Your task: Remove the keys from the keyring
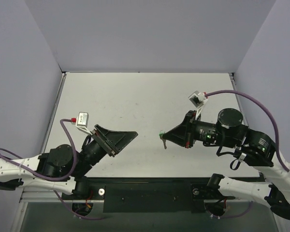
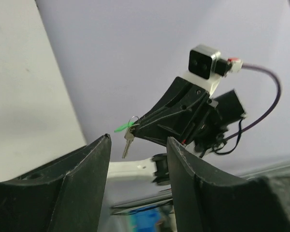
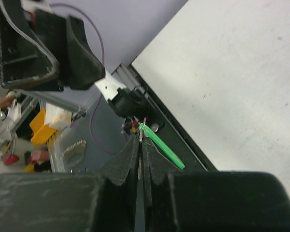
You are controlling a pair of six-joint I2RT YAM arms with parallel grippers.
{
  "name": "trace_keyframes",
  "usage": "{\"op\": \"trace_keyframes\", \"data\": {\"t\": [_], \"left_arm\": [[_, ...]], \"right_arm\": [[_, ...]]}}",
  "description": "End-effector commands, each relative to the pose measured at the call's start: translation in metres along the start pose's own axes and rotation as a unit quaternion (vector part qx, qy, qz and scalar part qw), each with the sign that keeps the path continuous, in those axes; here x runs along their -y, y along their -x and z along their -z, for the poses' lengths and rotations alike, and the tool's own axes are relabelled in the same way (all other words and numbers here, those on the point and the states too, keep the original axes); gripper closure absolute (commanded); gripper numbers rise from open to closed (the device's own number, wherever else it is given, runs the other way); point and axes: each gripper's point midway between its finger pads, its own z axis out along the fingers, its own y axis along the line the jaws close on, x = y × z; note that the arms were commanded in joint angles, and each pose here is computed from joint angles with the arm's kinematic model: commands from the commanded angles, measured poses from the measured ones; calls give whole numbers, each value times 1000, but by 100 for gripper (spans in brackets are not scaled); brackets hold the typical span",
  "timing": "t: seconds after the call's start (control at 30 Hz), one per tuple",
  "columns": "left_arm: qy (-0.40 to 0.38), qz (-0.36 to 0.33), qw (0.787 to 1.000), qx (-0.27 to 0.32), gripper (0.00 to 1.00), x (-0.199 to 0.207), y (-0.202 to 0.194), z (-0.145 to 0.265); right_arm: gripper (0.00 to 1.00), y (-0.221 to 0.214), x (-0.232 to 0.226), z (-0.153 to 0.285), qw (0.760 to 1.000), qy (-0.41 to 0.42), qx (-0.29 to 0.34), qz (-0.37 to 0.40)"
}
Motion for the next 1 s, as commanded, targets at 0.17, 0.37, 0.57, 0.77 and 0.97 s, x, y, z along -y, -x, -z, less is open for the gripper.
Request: {"op": "trace_keyframes", "data": {"t": [0.17,0.37,0.57,0.77,0.97], "left_arm": [[-52,-312,944,-96,41,5,4,29],[-173,-340,913,-146,41,35,-19,47],[-246,-380,862,-230,34,47,-62,57],[-251,-390,847,-258,31,45,-79,55],[-251,-389,848,-256,30,41,-81,54]], "right_arm": [[100,-44,-54,-1,985,132,-101,46],[100,-56,-86,2,967,198,-137,78],[100,-57,-104,9,958,230,-141,96],[100,-54,-108,14,957,239,-131,99],[100,-55,-109,14,956,241,-133,100]]}}
